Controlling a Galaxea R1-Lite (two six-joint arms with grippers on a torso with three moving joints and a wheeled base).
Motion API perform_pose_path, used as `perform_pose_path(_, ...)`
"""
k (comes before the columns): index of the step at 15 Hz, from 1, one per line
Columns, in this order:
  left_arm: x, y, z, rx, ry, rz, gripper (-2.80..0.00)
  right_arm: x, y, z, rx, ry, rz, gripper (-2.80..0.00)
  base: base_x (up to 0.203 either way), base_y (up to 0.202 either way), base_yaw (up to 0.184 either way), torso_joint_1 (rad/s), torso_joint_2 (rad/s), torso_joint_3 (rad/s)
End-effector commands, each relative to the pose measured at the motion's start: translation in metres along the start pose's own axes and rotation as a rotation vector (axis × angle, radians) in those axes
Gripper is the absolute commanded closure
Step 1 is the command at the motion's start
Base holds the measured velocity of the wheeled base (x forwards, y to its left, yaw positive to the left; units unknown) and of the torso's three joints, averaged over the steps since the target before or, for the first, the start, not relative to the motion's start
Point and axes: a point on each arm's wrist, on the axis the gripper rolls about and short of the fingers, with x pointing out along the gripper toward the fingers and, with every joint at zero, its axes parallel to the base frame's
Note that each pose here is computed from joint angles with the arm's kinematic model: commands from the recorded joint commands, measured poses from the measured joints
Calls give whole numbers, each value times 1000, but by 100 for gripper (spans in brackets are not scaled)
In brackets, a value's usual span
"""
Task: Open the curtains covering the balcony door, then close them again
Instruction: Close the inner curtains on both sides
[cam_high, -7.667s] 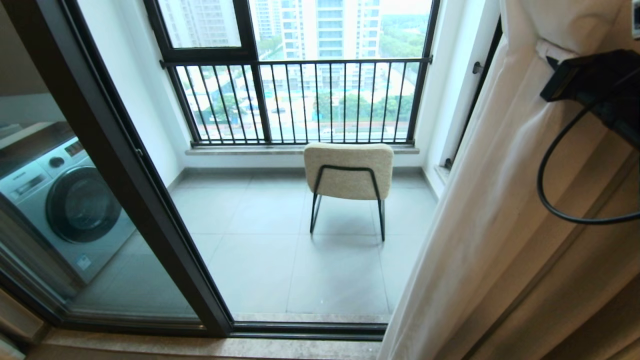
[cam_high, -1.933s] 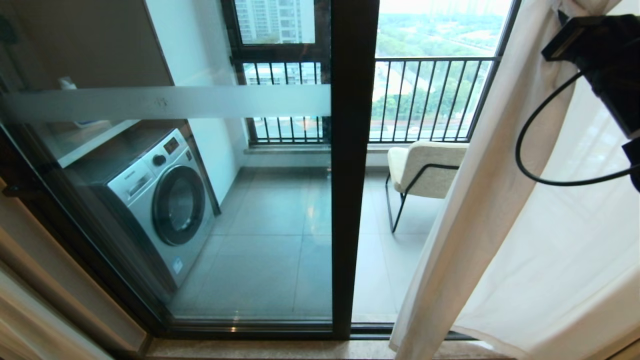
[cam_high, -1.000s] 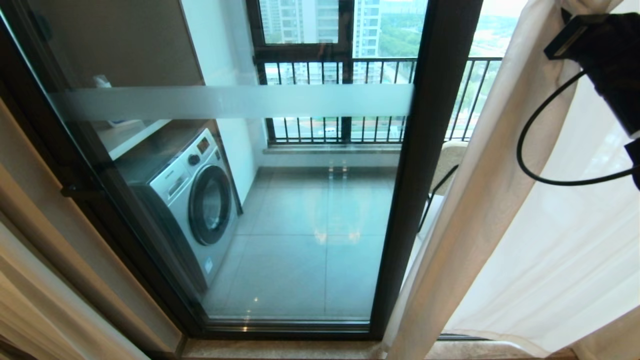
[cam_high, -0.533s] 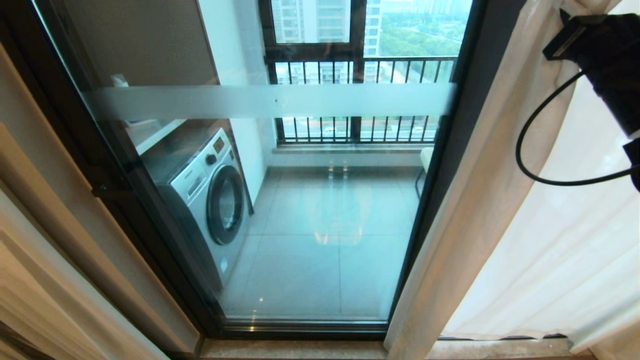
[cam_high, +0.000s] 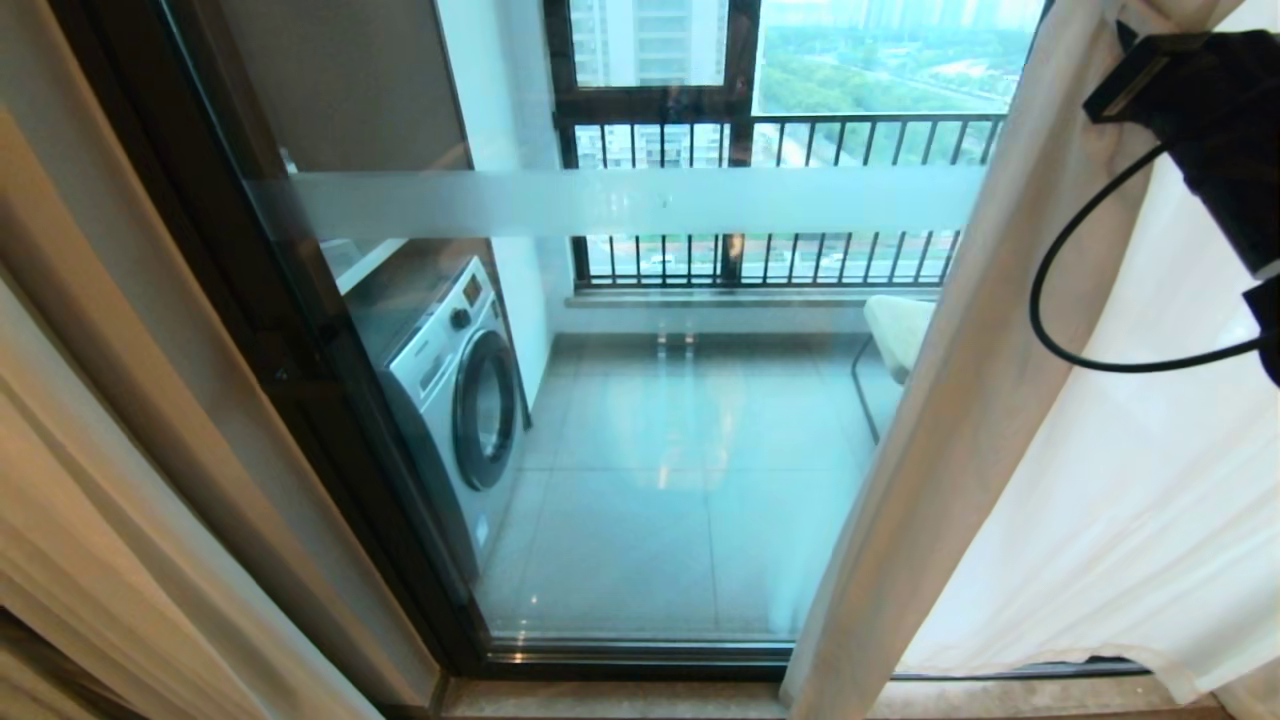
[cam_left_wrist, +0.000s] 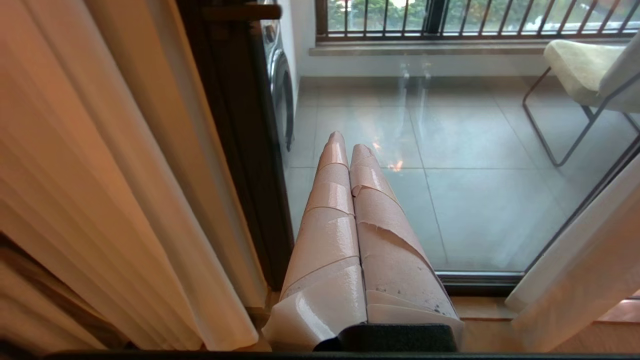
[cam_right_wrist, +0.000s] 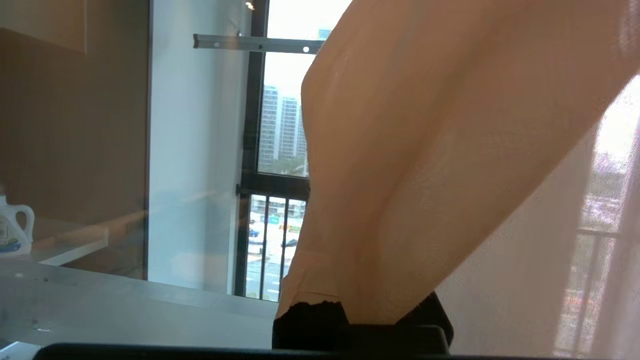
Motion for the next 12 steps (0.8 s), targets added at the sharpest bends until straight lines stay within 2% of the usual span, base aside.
perform_pose_path(1,0,0,0,0,0,0,0,0,0,1,-2,-8,0,0,0,191,0,-1,1,2)
perform_pose_path(6,0,0,0,-1,1,-1,0,-1,0,3,-2,-8,0,0,0,177,1,2,3,1)
perform_pose_path(12,0,0,0,-1,0,-1,0,-1,0,5,-4,-14,0,0,0,13,0,-1,0,0)
